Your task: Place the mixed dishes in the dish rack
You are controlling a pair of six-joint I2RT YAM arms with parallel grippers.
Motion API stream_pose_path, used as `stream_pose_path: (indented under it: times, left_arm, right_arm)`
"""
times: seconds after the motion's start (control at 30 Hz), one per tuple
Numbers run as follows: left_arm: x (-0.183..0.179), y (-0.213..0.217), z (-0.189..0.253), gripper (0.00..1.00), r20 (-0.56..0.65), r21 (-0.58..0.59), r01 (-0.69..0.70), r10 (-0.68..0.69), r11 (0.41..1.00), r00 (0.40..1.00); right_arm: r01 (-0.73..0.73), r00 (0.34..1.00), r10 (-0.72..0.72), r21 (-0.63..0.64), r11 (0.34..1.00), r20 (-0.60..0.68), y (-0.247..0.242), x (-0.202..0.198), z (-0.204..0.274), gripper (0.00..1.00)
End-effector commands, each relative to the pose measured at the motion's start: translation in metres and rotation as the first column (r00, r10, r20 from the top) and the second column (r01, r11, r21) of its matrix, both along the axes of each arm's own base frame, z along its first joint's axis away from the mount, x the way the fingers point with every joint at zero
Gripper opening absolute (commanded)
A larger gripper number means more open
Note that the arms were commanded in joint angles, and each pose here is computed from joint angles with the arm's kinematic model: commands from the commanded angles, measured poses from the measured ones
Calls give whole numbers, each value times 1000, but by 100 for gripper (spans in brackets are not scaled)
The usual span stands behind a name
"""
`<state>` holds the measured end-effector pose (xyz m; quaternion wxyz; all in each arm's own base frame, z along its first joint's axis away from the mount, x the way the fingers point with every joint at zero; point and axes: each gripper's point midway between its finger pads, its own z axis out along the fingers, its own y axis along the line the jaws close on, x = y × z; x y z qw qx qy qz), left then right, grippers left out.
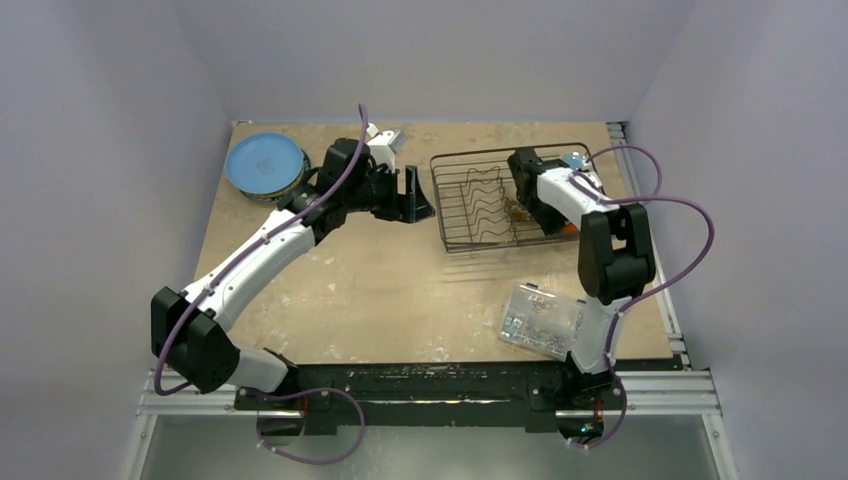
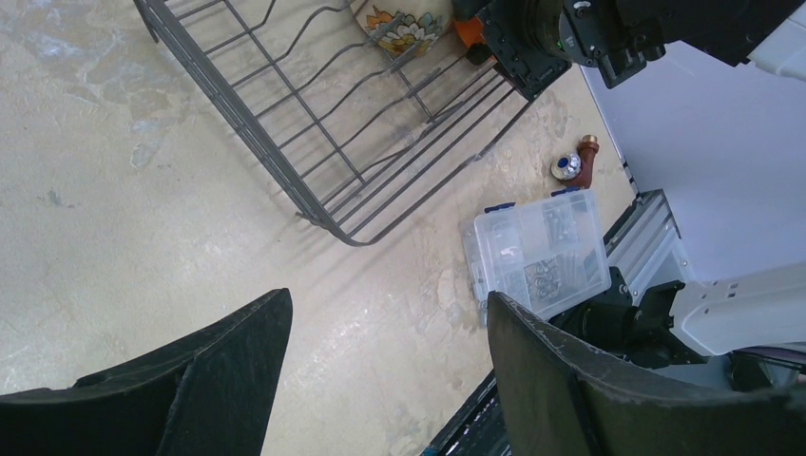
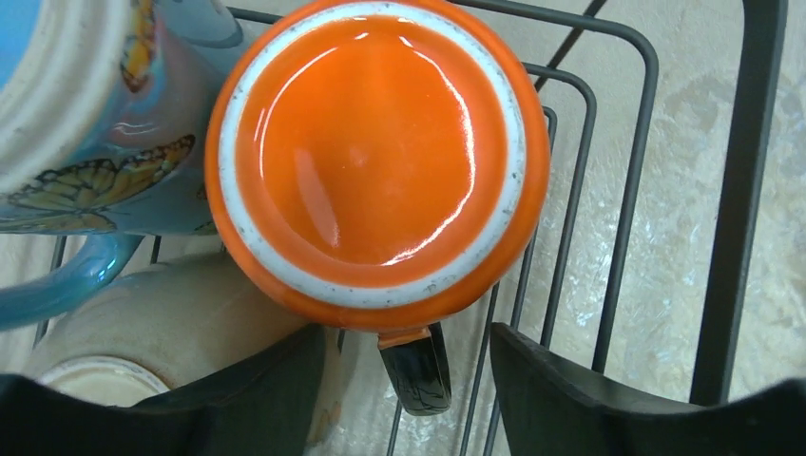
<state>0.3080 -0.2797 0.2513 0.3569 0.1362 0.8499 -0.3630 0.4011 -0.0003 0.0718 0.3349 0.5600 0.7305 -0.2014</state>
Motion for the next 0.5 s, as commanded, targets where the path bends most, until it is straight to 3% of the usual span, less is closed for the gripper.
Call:
stream_pose_path:
  times: [0.0, 0.27, 0.47]
  left_arm:
    - [1, -8, 20, 74, 38, -37, 22, -21, 999, 999]
    - [1, -9, 18, 74, 31, -39, 28, -27, 999, 999]
    - [2, -9, 17, 74, 33, -35, 25, -24, 999, 999]
  right_arm:
    - [-102, 995, 102, -48, 994, 16, -8, -7, 33, 68]
    - [-339, 933, 344, -59, 939, 110, 5, -1, 77, 72]
    - [-641, 736, 633, -56, 766, 238, 49, 24, 92, 68]
